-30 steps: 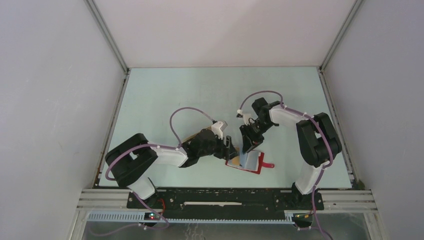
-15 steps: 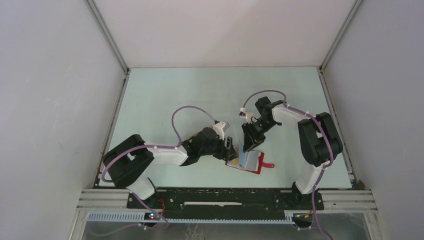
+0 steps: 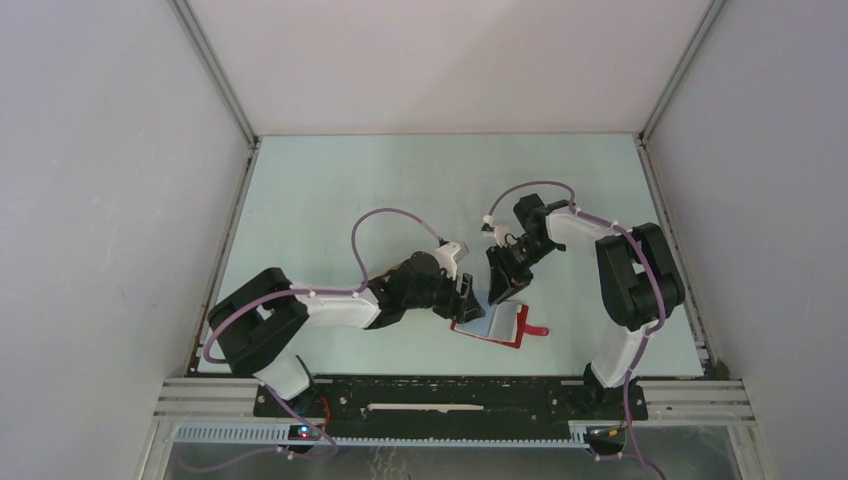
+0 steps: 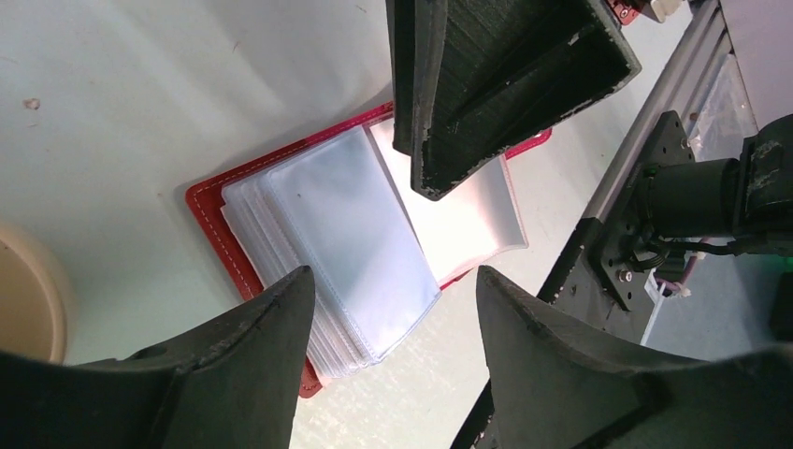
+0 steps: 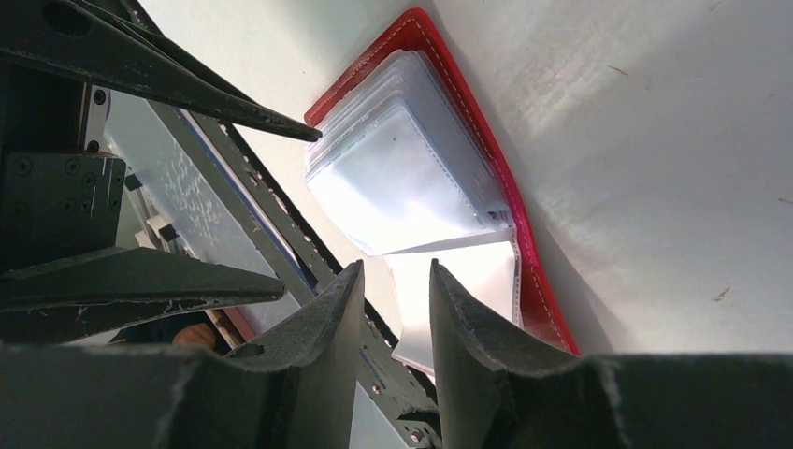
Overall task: Put the credit cards into the card holder
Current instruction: Turn over the card slot in the card holder.
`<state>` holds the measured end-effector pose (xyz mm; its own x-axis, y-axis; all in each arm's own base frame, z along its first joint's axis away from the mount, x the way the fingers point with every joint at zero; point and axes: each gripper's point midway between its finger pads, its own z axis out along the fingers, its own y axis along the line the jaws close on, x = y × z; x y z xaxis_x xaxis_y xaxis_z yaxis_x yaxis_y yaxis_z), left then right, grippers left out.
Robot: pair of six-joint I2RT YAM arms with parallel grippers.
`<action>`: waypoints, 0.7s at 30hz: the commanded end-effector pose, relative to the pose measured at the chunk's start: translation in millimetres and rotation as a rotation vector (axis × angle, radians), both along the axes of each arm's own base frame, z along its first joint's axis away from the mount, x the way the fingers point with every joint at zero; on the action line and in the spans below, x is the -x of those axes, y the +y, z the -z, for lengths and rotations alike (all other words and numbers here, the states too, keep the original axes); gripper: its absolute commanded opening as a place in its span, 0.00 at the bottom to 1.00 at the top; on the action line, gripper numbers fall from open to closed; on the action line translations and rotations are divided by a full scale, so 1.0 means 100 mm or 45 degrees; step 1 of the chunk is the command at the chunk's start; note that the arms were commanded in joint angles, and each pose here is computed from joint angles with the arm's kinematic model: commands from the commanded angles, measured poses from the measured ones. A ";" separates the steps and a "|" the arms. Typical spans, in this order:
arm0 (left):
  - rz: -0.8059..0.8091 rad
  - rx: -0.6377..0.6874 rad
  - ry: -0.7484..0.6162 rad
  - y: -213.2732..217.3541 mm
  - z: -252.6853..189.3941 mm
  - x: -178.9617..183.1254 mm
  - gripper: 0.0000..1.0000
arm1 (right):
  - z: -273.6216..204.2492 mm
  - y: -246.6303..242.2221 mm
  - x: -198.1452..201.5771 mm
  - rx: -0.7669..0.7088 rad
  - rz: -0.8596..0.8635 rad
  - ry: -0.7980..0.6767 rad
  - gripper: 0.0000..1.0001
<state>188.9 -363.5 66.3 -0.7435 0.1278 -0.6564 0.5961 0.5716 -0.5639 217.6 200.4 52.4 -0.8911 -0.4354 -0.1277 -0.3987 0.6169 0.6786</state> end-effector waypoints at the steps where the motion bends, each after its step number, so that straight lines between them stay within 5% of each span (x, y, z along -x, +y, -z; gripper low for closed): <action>1: 0.020 0.091 -0.041 -0.16 -0.25 -0.06 0.69 | -0.06 -0.03 -0.03 -0.044 0.008 0.000 0.40; 10: -0.034 0.116 -0.040 -0.07 -0.27 -0.05 0.63 | -0.29 -0.08 -0.01 -0.234 -0.048 -0.003 0.41; 21: -0.037 0.146 0.047 -0.13 -0.18 0.00 0.54 | -0.17 -0.11 -0.02 -0.189 -0.042 0.033 0.40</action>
<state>190.8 -372.1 81.0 -0.7584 0.0553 -0.6494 0.5695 0.5408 -0.6190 213.2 187.8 65.8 -0.8894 -0.4333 -0.1457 -0.3758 0.5115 0.7728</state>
